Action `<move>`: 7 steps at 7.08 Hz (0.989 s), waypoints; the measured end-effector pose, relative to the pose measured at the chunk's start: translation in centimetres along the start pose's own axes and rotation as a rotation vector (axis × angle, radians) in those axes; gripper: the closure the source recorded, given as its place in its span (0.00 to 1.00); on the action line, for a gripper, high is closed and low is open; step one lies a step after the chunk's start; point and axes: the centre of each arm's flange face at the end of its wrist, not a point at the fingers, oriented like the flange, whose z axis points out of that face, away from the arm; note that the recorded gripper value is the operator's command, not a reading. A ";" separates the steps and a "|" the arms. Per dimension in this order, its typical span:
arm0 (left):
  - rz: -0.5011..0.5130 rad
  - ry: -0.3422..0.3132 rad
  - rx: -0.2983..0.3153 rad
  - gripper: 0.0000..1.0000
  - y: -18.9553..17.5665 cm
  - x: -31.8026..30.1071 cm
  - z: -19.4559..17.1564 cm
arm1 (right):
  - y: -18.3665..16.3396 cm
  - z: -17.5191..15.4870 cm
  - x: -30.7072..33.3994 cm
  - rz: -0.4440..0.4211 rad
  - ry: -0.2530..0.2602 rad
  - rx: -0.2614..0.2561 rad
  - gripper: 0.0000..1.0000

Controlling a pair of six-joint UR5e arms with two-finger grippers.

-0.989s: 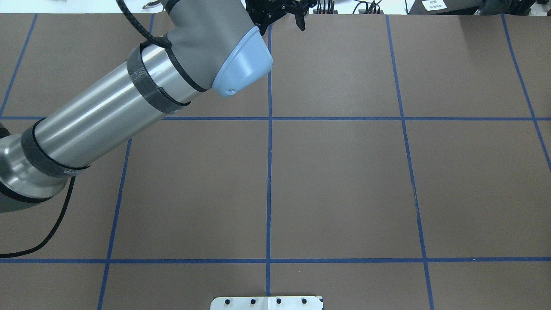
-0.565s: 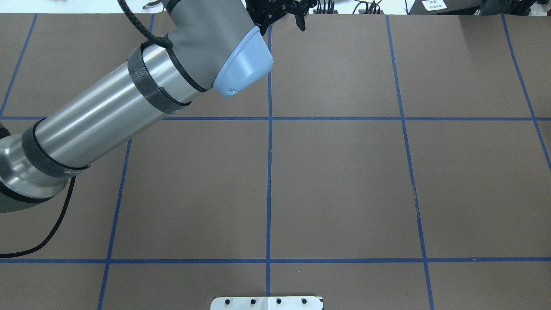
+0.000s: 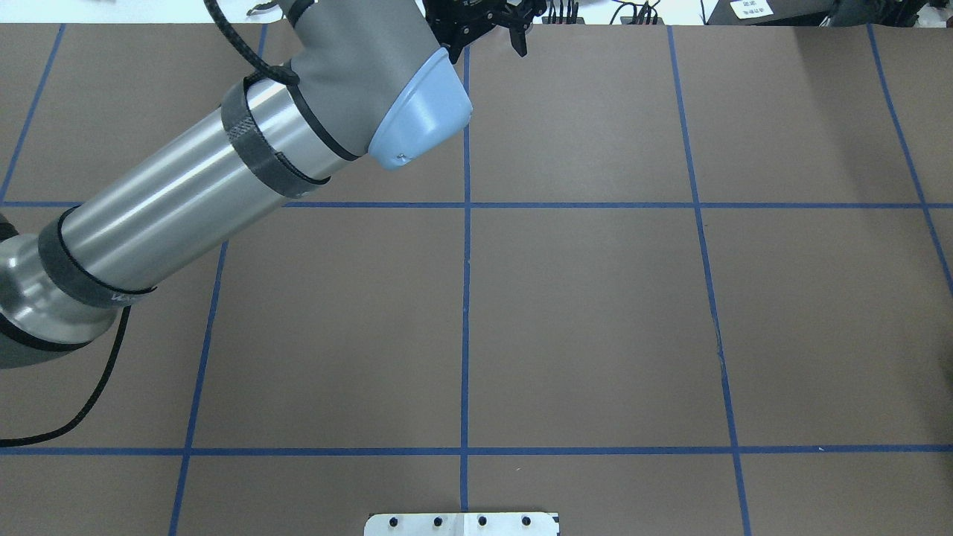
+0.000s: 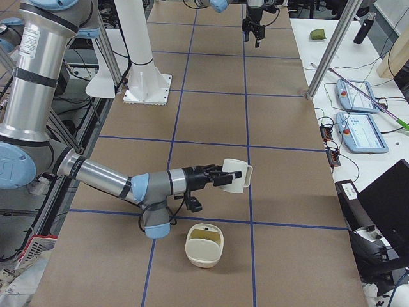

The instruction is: Left arm hands cup to right arm to dump lemon

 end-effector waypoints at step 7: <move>-0.005 -0.068 0.038 0.00 -2.9 -0.2 3.4 | 13.8 25.1 17.6 -1.310 0.217 -0.013 1.00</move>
